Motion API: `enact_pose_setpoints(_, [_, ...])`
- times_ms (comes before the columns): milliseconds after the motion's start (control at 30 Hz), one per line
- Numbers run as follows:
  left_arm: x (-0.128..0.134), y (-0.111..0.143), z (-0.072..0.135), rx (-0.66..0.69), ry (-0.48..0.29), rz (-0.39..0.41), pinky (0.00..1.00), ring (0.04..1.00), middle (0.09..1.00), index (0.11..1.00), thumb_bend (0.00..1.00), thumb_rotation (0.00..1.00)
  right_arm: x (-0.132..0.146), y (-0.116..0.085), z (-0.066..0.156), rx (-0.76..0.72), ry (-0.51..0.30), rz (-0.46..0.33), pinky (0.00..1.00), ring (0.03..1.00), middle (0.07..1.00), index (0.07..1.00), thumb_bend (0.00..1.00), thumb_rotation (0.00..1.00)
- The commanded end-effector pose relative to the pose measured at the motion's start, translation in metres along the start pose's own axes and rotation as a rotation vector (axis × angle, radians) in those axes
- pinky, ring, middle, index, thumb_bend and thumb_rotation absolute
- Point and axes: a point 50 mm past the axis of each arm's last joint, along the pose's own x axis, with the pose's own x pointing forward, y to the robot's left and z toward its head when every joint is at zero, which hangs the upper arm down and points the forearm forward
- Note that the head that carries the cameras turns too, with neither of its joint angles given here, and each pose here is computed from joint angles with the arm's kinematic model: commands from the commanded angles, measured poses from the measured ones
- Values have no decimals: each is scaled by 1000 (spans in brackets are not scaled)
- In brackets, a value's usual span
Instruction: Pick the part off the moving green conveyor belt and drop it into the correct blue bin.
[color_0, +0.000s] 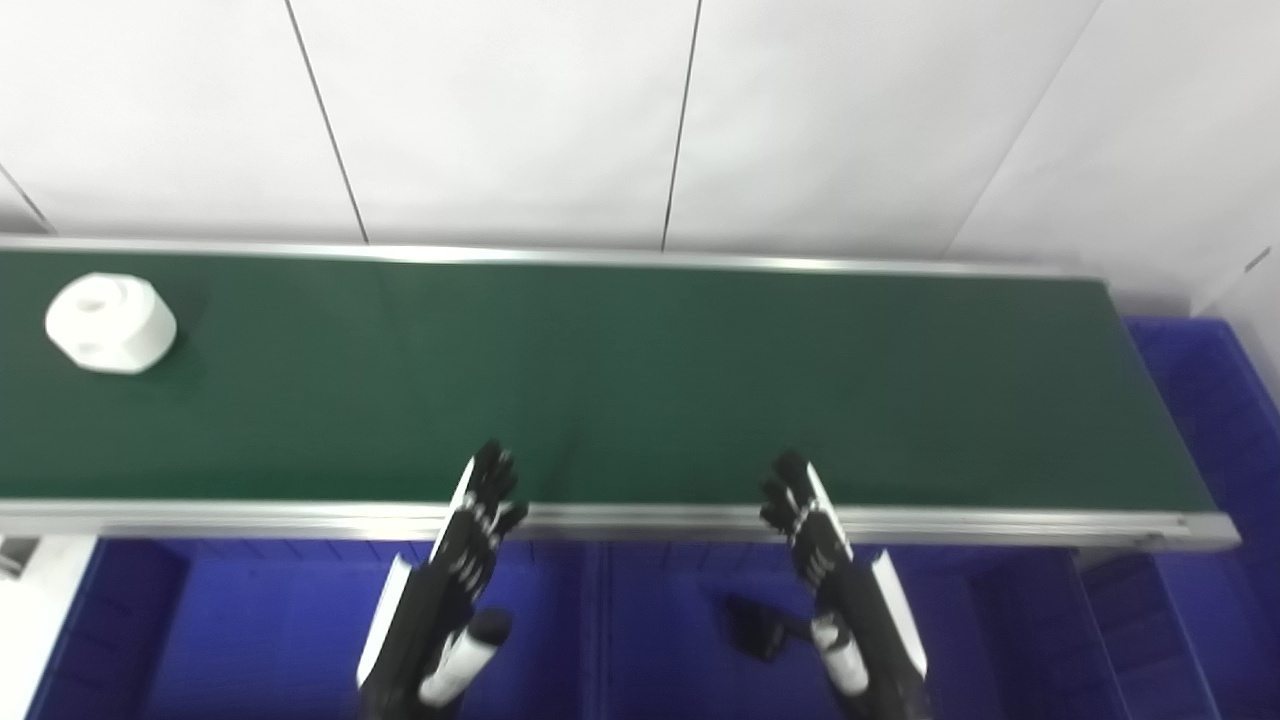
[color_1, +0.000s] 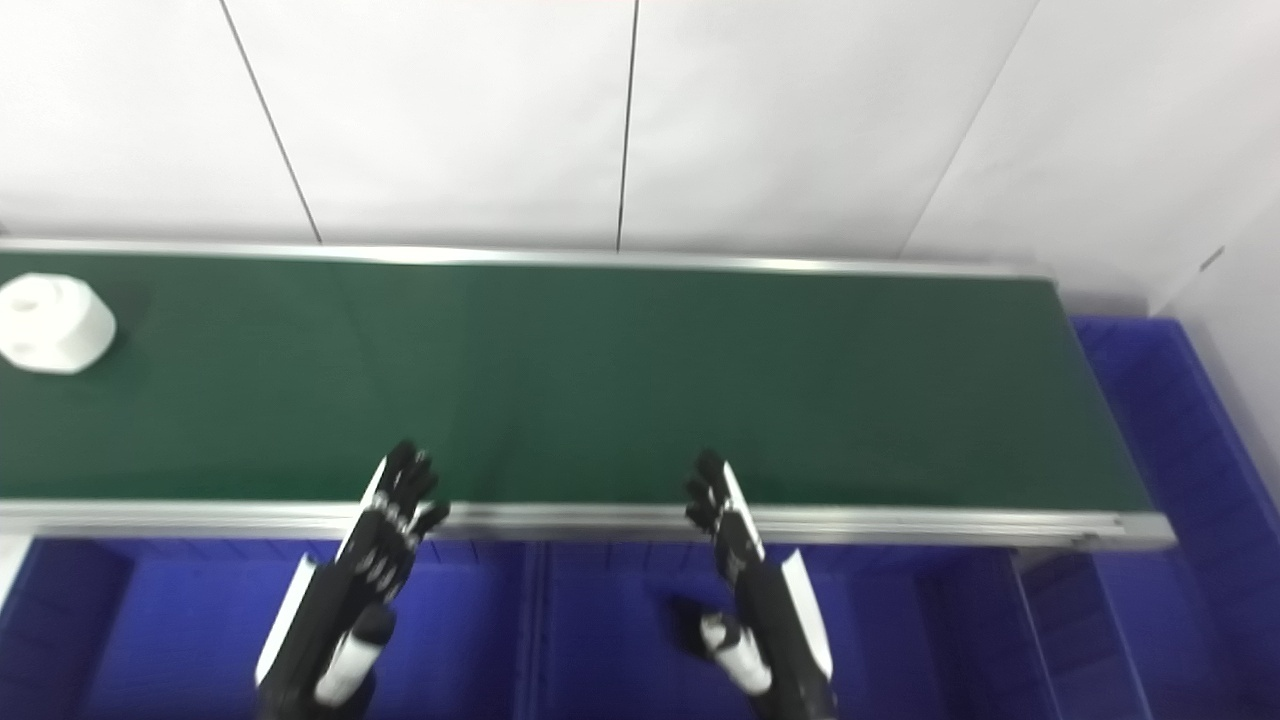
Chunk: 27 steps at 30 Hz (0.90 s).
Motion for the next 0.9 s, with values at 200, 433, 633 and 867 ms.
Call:
enact_pose_setpoints(200, [-1,-4,7,-3,-22,13,954,990,1000,993,934,821,1,-5,10,-9,-25,12,916,946,985,1000,949,1000])
enact_pose_setpoints(433, [0,0,6,3,-19,14,950,990,999,997,938,824,4,-2,10,-12,-24,16,913,948,984,1000,945,1000])
enact_pose_setpoints(633, [1,3,9,6,-20,18,948,992,998,998,947,828,7,1,14,-7,-30,12,918,945,982,1000,940,1000])
enact_pose_setpoints(867, [6,5,15,14,-32,19,941,985,997,998,894,828,13,1,23,3,-34,10,915,938,982,1000,927,1000])
